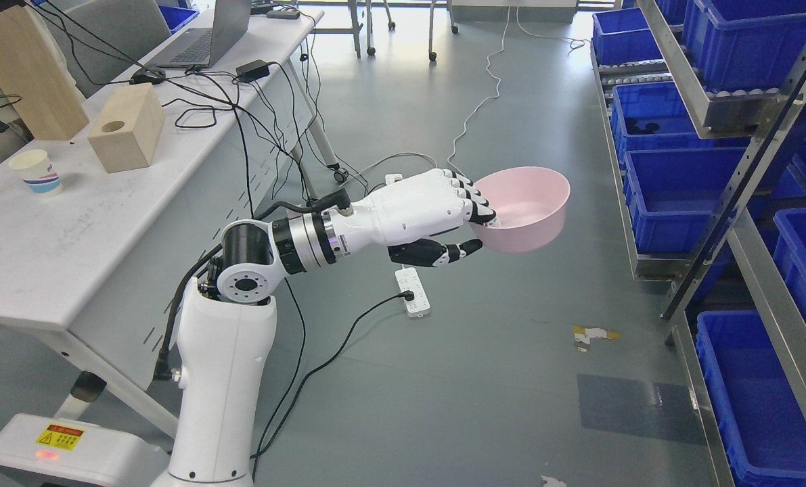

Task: Stack pink IKEA bowl on shelf middle layer
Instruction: 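Hold the pink bowl in the left hand while the robot turns and drives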

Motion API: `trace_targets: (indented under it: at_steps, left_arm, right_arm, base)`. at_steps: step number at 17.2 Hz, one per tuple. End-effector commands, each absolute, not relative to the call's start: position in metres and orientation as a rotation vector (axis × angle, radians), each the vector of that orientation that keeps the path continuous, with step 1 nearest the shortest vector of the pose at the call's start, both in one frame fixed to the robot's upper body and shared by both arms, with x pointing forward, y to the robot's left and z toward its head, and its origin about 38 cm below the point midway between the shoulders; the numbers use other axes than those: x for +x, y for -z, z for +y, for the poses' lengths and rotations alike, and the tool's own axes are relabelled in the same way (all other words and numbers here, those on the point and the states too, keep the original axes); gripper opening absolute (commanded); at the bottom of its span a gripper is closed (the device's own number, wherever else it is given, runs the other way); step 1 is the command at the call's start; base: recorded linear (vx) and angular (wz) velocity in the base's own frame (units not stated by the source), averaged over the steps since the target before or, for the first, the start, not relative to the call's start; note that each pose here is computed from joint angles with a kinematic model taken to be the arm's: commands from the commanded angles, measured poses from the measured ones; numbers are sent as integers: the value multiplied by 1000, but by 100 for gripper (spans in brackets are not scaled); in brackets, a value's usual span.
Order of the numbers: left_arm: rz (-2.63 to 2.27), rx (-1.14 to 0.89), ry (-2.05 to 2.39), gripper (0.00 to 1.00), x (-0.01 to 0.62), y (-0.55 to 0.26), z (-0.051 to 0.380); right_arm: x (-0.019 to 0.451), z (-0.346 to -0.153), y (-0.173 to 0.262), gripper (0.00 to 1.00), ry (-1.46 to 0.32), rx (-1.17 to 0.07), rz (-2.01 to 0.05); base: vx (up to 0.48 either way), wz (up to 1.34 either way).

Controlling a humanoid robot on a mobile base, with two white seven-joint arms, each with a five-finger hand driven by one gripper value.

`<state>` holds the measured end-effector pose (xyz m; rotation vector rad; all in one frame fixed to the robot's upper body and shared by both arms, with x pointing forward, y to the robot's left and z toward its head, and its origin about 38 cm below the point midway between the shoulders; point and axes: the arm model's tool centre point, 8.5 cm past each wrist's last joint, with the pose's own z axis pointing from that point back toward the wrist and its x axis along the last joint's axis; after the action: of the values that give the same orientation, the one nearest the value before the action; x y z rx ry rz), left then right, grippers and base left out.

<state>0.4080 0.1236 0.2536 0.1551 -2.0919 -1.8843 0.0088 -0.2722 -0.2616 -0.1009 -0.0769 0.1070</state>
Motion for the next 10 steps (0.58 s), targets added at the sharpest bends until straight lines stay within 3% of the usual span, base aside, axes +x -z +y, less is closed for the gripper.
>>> trace_targets:
  at_steps: [1,10]
  left_arm:
    - [-2074,159,1905,10,408,-252,126]
    - [-2070,137,1922,10,406,-249,121]
  right_arm:
    - [12,-283,261,100,-108,-118,-90]
    - [12,-283,261,100,-108,-118,-90]
  base:
    - [47,-71]
    - [23,-125]
